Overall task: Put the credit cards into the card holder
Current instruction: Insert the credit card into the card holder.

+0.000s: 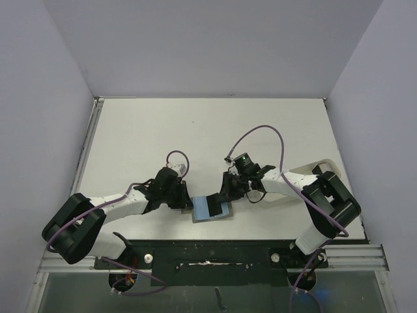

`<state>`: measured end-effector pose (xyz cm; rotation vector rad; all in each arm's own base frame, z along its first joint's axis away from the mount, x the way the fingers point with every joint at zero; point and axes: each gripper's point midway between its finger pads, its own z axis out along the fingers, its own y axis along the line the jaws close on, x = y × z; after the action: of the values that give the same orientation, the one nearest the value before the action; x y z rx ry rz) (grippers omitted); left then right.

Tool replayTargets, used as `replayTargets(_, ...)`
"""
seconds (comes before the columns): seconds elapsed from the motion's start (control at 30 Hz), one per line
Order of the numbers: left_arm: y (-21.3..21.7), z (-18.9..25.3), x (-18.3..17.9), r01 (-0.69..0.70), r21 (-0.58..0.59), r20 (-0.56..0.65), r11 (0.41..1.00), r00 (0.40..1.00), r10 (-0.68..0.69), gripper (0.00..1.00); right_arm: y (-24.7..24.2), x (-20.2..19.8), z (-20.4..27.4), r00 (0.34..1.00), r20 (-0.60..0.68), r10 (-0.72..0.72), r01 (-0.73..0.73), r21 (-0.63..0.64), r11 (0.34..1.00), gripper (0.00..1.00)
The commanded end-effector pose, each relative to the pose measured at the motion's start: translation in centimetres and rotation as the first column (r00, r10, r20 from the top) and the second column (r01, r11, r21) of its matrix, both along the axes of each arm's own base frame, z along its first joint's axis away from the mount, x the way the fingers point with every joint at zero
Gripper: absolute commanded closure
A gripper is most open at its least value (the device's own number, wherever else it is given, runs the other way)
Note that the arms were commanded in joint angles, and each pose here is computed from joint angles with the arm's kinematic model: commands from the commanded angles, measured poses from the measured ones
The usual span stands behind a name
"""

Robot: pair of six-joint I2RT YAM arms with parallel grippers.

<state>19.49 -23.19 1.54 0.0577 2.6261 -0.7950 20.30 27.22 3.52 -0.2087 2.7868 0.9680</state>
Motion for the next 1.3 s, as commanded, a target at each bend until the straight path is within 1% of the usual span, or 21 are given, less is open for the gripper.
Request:
replayTargets(0.0,0.9,-0.7,0.2,-0.006,0.057,0.014,0.998,1.0,0.005,0.89,0.1,0.0,-0.7,1.0,0.001,0.019,-0.019,-0.011,1.0,1.0)
replayTargets(0.33,0.8,-0.9,0.2,-0.005,0.06,0.009,0.998,1.0,0.005,0.89,0.3,0.3,-0.8,1.0,0.006,0.021,-0.021,-0.011,1.0,1.0)
replayTargets(0.63,0.9,-0.9,0.0,-0.011,0.056,0.002,0.998,1.0,0.011,0.89,0.6,0.4,-0.8,1.0,-0.001,-0.008,0.008,-0.003,1.0,1.0)
replayTargets(1.03,1.4,-1.2,-0.3,-0.021,0.067,-0.004,0.998,1.0,0.021,0.89,-0.8,0.2,-0.6,0.999,0.01,-0.045,0.045,-0.061,0.997,1.0)
replayTargets(1.27,1.5,-1.2,-0.4,-0.024,0.068,-0.002,0.997,1.0,0.024,0.89,-0.8,-0.2,-0.8,0.998,0.005,-0.058,0.058,-0.074,0.996,1.0)
